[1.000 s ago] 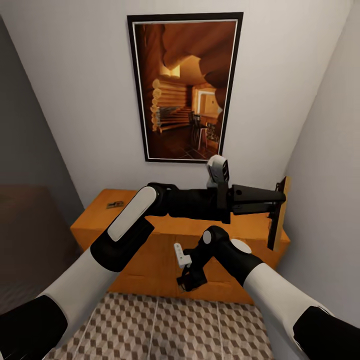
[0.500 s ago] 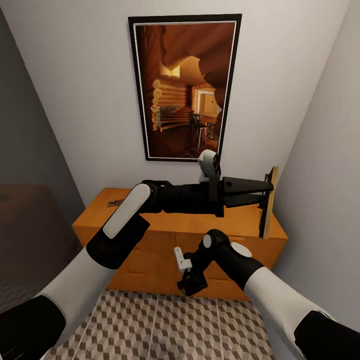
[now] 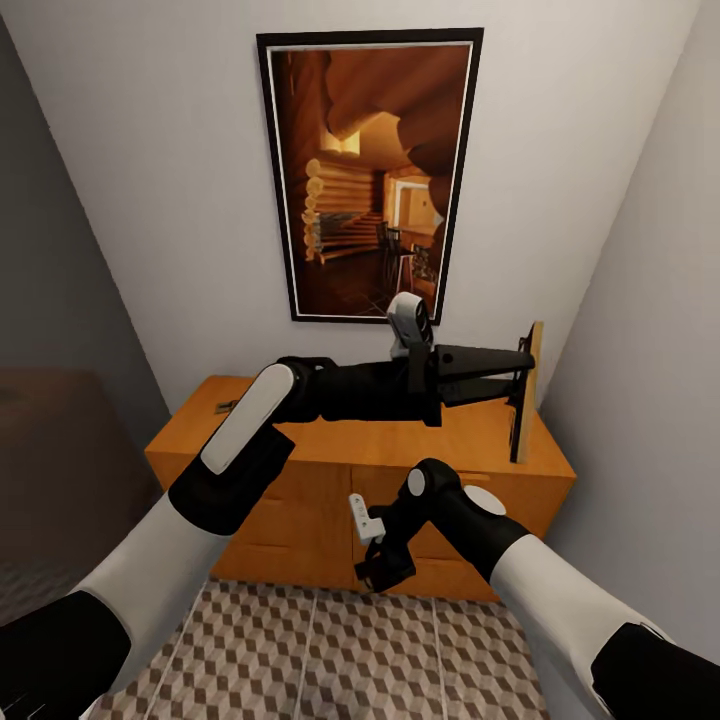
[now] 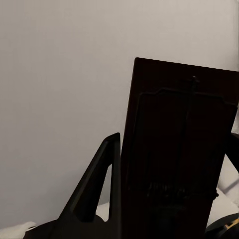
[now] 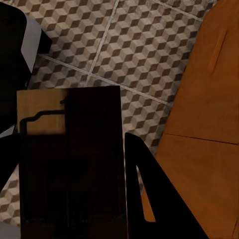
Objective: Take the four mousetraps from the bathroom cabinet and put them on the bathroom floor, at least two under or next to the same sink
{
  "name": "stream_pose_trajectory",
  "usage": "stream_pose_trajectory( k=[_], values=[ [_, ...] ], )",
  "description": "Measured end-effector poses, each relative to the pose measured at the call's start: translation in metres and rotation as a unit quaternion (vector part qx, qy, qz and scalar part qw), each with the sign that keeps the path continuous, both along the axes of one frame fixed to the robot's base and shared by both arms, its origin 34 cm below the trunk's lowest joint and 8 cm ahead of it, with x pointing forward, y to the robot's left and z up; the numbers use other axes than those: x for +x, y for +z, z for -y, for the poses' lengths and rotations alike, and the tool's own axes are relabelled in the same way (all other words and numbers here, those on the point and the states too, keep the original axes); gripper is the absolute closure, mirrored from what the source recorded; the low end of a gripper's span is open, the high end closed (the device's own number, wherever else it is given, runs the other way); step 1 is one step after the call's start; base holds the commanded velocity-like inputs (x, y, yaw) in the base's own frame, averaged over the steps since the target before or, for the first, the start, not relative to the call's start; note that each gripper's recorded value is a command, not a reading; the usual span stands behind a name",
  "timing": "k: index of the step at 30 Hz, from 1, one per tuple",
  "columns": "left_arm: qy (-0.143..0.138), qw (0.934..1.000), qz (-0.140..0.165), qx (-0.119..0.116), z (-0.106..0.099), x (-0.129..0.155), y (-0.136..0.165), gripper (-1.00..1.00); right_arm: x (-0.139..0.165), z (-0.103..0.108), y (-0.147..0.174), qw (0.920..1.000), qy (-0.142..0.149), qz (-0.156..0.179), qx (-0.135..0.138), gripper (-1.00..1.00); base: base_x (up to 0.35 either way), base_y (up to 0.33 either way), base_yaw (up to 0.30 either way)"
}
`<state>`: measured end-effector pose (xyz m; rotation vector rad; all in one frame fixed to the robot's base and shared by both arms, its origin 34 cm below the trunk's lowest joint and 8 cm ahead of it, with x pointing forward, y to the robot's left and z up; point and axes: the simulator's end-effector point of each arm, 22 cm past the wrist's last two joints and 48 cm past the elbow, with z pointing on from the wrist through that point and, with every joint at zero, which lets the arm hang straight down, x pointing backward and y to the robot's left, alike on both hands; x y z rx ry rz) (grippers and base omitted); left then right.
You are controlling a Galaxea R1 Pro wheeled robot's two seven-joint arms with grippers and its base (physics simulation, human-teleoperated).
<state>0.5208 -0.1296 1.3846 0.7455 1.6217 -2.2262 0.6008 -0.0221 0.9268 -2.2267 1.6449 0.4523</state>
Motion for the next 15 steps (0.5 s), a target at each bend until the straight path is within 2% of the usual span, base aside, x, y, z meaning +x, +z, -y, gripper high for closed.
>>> stream_pose_trajectory(
  k=[8, 13, 15],
  values=[
    [0.001, 1.0, 0.0, 0.001, -0.002, 0.001, -0.001, 1.0, 0.004, 0.017, -0.004, 0.9999, -0.01, -0.001, -0.008, 1.0, 0.0, 0.0, 0.0],
    [0.014, 0.9998, 0.001, 0.015, -0.012, 0.012, -0.011, 1.0, 0.023, 0.029, 0.008, 0.9982, -0.055, -0.003, 0.021, 1.0, 0.0, 0.0, 0.0],
    [0.022, 0.9996, 0.0, 0.02, -0.018, 0.017, -0.015, 1.0, 0.026, 0.036, 0.008, 0.9977, -0.064, -0.003, 0.021, 1.0, 0.0, 0.0, 0.0]
  ],
)
